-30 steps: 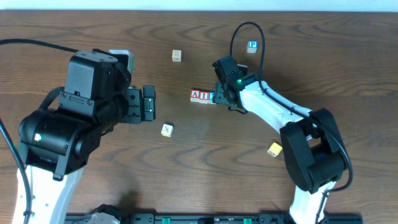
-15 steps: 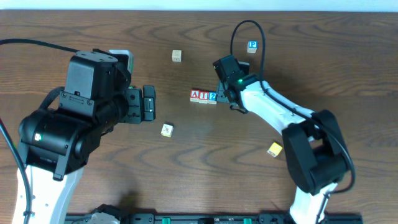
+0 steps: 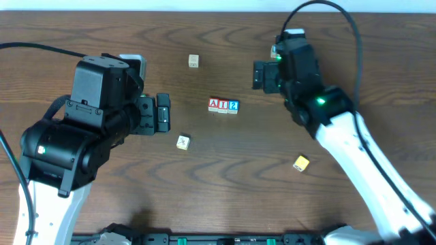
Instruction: Spell out Ai2
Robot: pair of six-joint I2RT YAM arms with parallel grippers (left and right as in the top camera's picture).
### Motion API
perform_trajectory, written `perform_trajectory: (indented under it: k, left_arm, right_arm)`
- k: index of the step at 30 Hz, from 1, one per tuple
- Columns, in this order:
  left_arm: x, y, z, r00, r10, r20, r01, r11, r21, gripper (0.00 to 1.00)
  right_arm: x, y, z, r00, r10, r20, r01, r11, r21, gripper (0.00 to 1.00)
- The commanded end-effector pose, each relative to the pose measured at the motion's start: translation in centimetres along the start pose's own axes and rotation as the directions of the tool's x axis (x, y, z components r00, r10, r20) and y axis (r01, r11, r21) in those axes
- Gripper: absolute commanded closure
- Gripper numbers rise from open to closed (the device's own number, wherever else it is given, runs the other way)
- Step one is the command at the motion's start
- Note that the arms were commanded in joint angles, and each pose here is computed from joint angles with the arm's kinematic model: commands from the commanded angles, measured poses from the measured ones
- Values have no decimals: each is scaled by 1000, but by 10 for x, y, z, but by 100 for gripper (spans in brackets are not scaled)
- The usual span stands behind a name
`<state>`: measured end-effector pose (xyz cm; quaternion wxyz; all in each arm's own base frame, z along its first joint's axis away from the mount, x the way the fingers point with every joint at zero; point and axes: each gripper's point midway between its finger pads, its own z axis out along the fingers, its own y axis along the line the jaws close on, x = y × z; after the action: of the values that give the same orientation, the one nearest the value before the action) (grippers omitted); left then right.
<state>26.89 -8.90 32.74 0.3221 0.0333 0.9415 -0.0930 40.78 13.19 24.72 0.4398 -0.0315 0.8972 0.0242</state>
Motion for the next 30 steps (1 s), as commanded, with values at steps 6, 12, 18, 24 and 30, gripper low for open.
perform_trajectory:
  k: [6, 12, 18, 24, 30]
  left_arm:
    - [-4, 1, -5, 1000, -1, 19, 1, 1000, -6, 5]
    - [-4, 1, -5, 1000, -1, 19, 1, 1000, -6, 5]
    - [-4, 1, -5, 1000, -1, 19, 1, 1000, -7, 5]
    - [-4, 1, -5, 1000, -1, 19, 1, 1000, -6, 5]
    - [-4, 1, -5, 1000, -1, 19, 1, 1000, -6, 5]
  right_arm:
    - [1, -16, -66, 981, -130, 143, 150, 980, -131, 1]
    - [20, -23, -109, 935, -151, 320, 237, 939, -248, 1]
    - [43, -38, -143, 854, -112, 508, 270, 930, -249, 1]
    - [80, -42, -144, 816, -103, 568, 294, 921, -255, 1]
    - [103, -48, -144, 785, -106, 611, 299, 928, -224, 1]
